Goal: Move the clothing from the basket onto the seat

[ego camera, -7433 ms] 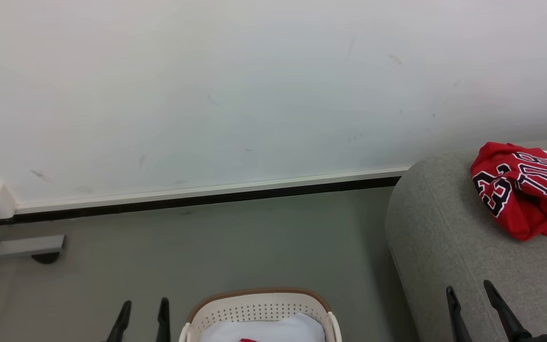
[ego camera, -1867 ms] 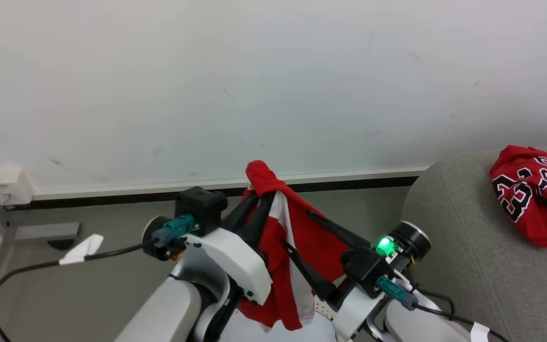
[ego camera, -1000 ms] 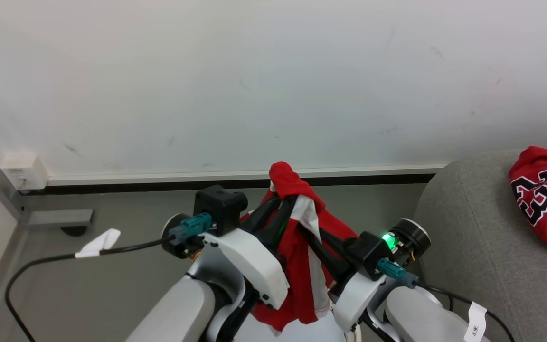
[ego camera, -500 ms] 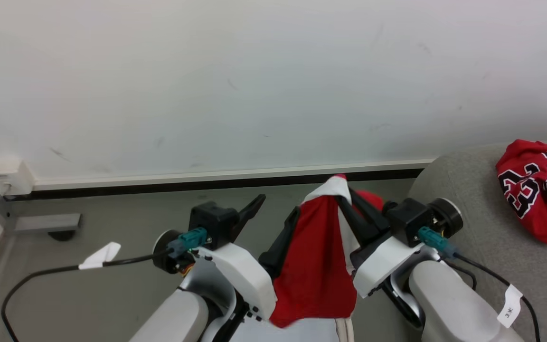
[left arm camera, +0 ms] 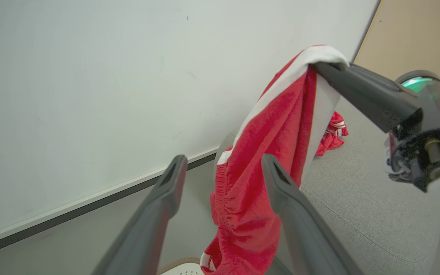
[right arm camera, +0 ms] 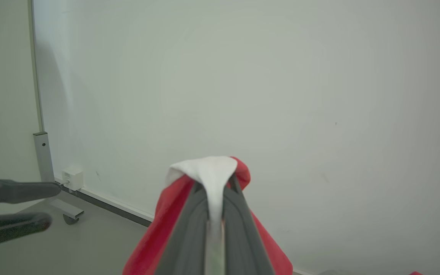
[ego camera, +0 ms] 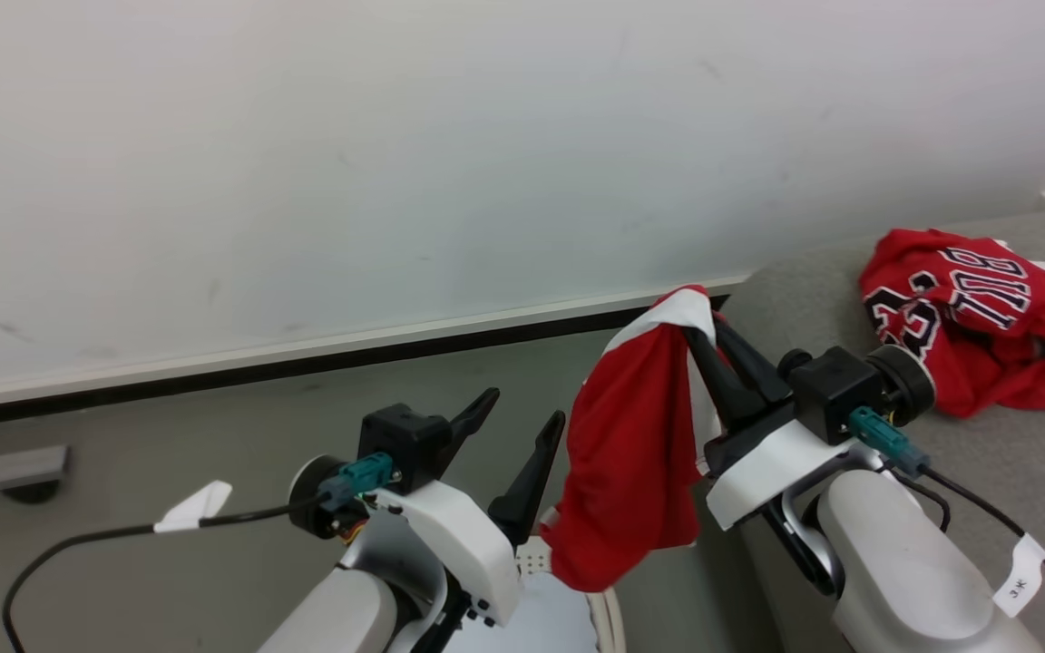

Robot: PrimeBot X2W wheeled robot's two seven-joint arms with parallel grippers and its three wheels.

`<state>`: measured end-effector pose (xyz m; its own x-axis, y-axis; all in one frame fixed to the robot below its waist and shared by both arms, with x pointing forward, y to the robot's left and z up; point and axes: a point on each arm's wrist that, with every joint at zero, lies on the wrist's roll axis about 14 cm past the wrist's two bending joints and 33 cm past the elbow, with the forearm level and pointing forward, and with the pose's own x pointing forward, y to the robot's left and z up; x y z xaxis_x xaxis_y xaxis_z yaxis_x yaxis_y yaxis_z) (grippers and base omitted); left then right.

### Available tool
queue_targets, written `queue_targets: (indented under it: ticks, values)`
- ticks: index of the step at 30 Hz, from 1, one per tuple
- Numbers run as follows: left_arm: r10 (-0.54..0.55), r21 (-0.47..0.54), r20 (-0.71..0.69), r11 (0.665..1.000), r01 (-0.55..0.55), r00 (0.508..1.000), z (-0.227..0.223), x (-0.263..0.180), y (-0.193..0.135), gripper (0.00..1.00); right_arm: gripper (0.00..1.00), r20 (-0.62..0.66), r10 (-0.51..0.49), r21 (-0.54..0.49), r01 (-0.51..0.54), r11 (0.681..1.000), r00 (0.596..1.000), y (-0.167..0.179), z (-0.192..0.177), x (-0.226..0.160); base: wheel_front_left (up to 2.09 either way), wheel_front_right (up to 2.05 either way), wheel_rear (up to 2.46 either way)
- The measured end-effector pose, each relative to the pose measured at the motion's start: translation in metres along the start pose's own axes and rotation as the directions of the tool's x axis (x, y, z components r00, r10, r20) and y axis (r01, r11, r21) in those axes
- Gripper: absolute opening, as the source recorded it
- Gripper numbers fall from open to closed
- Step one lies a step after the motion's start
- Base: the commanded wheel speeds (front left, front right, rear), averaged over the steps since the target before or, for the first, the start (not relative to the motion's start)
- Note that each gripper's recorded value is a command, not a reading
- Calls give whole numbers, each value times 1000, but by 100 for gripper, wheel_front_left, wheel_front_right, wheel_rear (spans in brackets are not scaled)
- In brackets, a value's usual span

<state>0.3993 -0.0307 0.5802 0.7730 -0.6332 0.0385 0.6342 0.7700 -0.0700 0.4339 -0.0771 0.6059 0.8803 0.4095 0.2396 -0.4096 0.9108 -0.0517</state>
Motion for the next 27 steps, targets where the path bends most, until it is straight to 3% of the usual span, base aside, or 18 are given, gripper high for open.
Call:
queue_targets:
  ticks: [10, 19, 27]
  values:
    - [-153, -25, -5, 988, 153, 988, -12, 26, -50, 100, 0, 40, -163, -66, 165, 984, 986, -64, 21, -41, 0, 0, 0]
    - [-338, -79, 11, 938, 338, 941, -20, 40, -115, 100, 0, 61, -321, -120, 326, 938, 945, -118, 35, -94, 0, 0, 0]
    - [-391, -109, 5, 915, 389, 920, -30, 44, -130, 100, 0, 75, -386, -127, 393, 911, 919, -142, 40, -108, 0, 0, 0]
